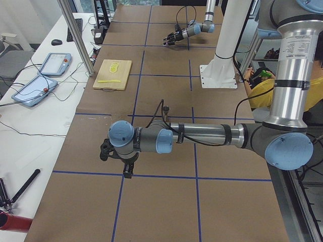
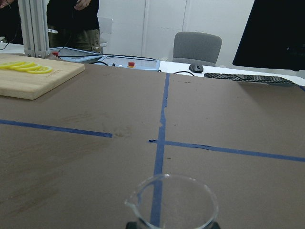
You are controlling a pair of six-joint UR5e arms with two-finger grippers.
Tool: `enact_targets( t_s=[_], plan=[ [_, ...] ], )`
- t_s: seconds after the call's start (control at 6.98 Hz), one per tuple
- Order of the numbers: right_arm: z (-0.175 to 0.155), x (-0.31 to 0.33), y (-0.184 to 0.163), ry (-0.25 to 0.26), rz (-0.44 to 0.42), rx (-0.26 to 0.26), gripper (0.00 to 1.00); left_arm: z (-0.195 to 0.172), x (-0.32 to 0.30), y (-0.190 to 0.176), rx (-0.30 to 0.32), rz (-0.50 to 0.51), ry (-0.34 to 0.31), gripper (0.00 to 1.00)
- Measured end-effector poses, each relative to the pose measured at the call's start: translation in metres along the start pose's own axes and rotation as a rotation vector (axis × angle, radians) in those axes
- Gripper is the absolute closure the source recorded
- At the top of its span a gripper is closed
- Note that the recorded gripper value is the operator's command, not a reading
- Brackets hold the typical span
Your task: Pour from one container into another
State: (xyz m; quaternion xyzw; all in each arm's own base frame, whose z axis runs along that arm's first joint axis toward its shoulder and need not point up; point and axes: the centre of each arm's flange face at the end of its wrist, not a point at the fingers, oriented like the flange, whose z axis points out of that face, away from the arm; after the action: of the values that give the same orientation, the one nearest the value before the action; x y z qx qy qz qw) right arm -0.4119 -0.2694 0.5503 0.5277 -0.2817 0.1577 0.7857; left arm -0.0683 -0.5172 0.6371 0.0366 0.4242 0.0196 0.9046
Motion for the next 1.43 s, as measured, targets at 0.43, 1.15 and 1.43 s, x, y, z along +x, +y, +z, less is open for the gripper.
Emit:
enact_targets(
  t_s=[0.43,1.15,1.43],
  plan=[
    [-0.002,0.0029,0.0028,-0.005,-0.002,-0.005,0.34,0.0,0.0,0.0,0.0,0.001,0.0,0.0],
    [-0.0051,-0.0015,0.0011,-0.017,0.01,-0.006,0.0,0.0,0.0,-0.0001,0.0,0.0,0.0,0.0],
    [-0.0061,-0.0031,-0.0013,-0.026,0.025,-0.004,0.01,-0.0005,0.0006,-0.0009,0.001,0.001,0.0,0.0]
  ],
)
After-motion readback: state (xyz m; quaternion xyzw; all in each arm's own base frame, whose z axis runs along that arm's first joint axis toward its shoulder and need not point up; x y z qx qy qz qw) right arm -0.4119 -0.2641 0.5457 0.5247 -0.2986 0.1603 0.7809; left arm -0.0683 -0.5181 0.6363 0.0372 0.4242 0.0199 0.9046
